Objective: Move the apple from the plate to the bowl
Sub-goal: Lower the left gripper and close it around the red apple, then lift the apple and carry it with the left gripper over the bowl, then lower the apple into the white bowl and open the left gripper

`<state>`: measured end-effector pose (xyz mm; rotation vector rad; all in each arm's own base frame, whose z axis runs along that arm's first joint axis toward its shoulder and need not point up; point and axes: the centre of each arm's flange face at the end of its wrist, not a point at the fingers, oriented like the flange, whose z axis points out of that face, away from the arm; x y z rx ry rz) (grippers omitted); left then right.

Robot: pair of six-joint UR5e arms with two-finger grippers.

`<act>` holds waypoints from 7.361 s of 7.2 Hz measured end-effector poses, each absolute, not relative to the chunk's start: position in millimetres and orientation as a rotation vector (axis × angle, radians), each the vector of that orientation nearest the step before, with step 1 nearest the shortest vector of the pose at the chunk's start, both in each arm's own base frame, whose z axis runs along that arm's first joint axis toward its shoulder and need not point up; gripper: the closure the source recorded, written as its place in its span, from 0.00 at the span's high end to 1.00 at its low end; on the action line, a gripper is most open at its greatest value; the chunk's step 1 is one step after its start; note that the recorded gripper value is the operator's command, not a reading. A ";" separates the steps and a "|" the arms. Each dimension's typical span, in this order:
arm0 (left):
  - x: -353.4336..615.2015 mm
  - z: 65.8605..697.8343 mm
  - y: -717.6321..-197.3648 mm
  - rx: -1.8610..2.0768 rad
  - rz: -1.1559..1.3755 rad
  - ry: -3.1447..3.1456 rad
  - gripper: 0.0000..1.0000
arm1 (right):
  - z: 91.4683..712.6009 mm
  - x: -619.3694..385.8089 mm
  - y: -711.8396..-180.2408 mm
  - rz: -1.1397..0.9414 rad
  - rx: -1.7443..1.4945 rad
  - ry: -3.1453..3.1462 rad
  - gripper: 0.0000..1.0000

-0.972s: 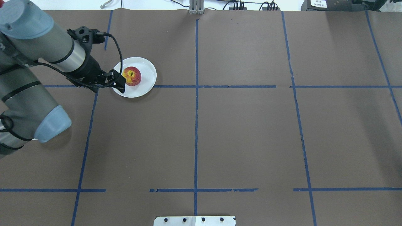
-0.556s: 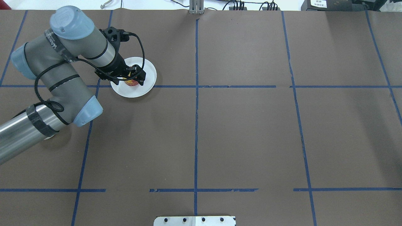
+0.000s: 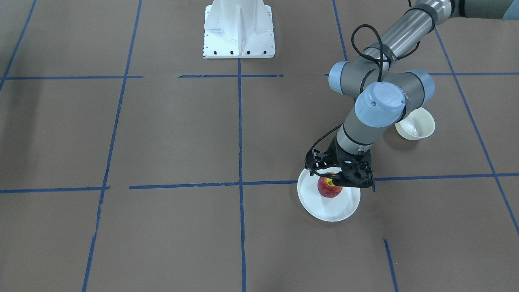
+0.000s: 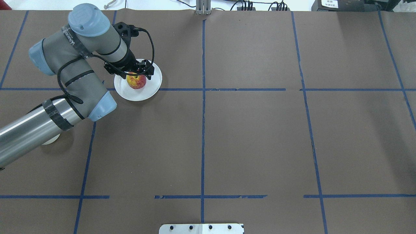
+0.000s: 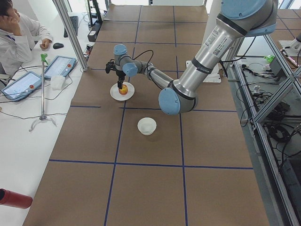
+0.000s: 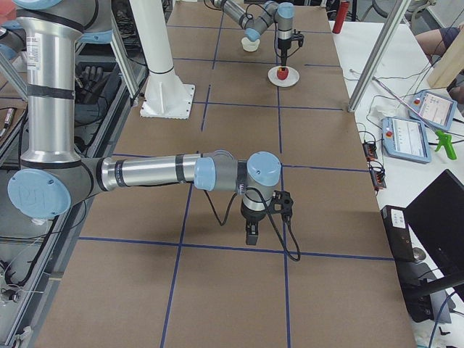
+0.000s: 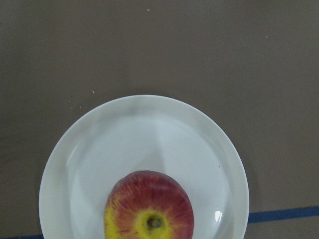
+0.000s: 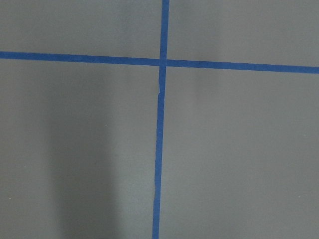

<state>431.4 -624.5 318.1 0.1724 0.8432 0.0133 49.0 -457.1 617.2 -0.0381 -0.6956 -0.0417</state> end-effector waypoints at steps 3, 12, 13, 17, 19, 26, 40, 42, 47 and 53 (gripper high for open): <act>434.9 329.5 -634.3 0.182 0.002 0.806 0.99 | 617.1 49.0 -457.1 -0.042 -0.038 -0.696 1.00; 456.6 348.7 -631.7 0.182 0.024 0.838 0.93 | 617.3 49.0 -457.0 -0.042 -0.038 -0.696 1.00; 462.4 350.0 -627.8 0.177 0.032 0.837 0.89 | 617.2 49.0 -457.1 -0.042 -0.038 -0.696 1.00; 470.9 352.8 -621.2 0.170 0.051 0.837 0.00 | 617.3 49.0 -457.1 -0.041 -0.038 -0.696 1.00; 438.8 347.7 -638.5 0.153 0.041 0.877 0.00 | 617.2 49.0 -457.1 -0.042 -0.038 -0.696 1.00; 204.4 499.9 -526.8 0.212 0.123 0.811 0.00 | 617.8 49.0 -457.0 -0.041 -0.040 -0.696 1.00; 223.2 554.6 -453.8 -0.042 0.147 0.901 0.00 | 617.5 49.0 -457.1 -0.041 -0.039 -0.696 1.00; 228.7 559.0 -450.1 -0.056 0.153 0.897 0.00 | 617.8 49.0 -457.0 -0.041 -0.039 -0.696 1.00; 241.6 569.7 -453.2 -0.082 0.156 0.887 0.51 | 617.5 49.0 -457.0 -0.042 -0.039 -0.696 1.00; 251.1 567.6 -457.3 -0.083 0.170 0.891 0.99 | 617.4 49.0 -457.0 -0.041 -0.039 -0.696 1.00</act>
